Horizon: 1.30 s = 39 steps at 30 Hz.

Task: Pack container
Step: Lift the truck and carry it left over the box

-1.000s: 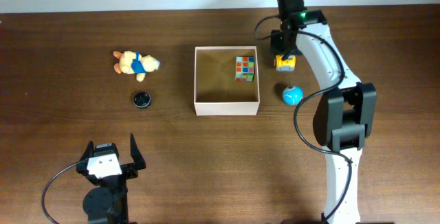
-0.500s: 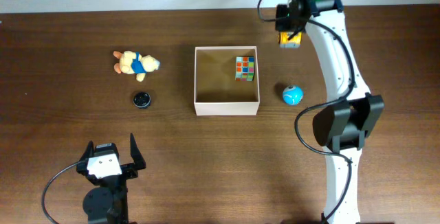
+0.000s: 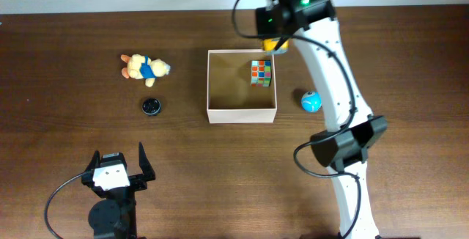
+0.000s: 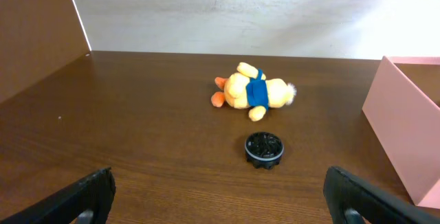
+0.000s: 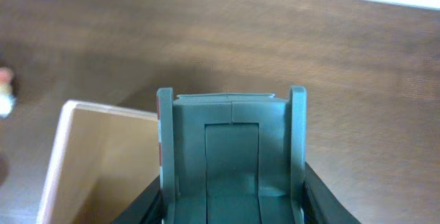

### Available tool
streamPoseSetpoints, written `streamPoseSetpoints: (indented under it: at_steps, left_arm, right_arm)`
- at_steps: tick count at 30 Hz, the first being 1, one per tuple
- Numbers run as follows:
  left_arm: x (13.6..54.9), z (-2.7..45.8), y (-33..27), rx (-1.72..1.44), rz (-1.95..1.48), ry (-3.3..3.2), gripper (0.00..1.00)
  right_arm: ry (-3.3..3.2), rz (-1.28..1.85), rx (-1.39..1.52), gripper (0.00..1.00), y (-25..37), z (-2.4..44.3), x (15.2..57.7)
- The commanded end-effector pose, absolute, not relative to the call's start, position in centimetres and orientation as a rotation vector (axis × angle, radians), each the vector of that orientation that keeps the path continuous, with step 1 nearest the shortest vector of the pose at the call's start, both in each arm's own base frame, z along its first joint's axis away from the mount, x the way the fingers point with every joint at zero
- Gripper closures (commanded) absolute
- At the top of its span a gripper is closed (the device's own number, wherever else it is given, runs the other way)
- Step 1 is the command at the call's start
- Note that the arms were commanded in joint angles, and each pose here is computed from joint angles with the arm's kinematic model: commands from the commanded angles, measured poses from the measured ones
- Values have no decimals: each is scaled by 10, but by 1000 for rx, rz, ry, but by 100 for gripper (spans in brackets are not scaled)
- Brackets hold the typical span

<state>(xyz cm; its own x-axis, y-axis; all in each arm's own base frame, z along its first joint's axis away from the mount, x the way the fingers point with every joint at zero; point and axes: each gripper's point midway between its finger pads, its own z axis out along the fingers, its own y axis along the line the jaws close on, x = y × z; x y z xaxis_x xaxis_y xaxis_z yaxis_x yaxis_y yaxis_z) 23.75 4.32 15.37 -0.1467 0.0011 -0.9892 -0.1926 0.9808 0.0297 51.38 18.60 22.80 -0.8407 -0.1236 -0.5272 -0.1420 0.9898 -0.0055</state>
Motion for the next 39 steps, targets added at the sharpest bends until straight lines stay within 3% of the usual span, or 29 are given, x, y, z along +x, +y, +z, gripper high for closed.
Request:
streamPoseSetpoints:
  at_steps: [1, 18, 39]
  left_arm:
    - [238, 152, 44, -154, 171, 1713, 1]
    - [238, 152, 44, -154, 171, 1713, 1]
    - [238, 152, 44, -154, 171, 1712, 1]
  right_arm:
    - [2563, 76, -189, 70, 205, 242, 501]
    - [2620, 141, -175, 70, 272, 200, 481]
    - [2696, 153, -92, 70, 289, 118, 484]
